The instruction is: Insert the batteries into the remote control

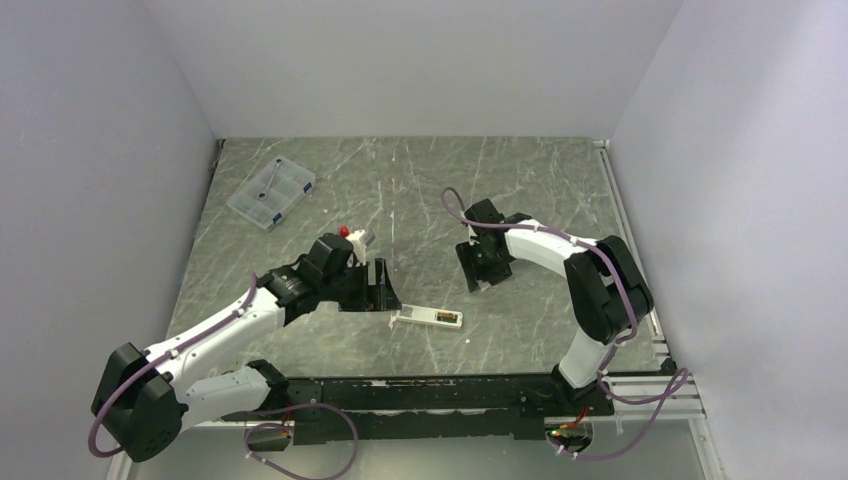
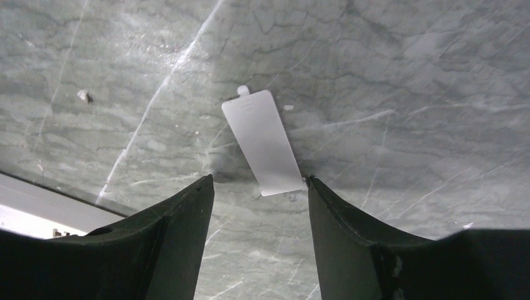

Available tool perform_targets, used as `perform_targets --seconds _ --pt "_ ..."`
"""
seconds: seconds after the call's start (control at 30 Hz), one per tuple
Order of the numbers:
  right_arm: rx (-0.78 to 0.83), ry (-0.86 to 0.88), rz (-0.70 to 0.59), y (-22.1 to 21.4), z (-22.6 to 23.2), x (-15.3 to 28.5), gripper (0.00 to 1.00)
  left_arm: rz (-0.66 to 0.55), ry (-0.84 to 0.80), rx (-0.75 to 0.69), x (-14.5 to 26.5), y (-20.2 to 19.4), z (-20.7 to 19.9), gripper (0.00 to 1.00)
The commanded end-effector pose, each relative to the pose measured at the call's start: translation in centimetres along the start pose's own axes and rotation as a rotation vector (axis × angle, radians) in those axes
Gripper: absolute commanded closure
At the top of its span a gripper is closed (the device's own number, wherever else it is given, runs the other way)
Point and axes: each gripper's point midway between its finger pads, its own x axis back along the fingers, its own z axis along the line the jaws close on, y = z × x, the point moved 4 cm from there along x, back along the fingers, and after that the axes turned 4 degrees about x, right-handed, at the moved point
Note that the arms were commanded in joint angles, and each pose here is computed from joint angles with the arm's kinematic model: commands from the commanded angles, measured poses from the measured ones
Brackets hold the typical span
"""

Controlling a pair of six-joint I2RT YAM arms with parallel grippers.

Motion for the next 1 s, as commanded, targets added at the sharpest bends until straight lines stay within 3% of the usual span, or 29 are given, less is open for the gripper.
perform_targets --seconds 0.0,0.37,0.97 --pt "0.006 0.042 -0.010 -0.5 1.4 0.4 0.42 -0.015 -0.014 0.010 0.1 -0.1 -0.1 0.18" --pt "0.010 -0.009 0.017 -1.7 2.2 -0.4 0.46 -0.018 -0.009 0.016 0.4 -0.3 0.0 0.18" --pt "-0.037 -0.105 0.018 -1.5 1.2 -1.1 0.61 -0.015 -0.001 0.018 0.3 -0.4 0.3 0.18"
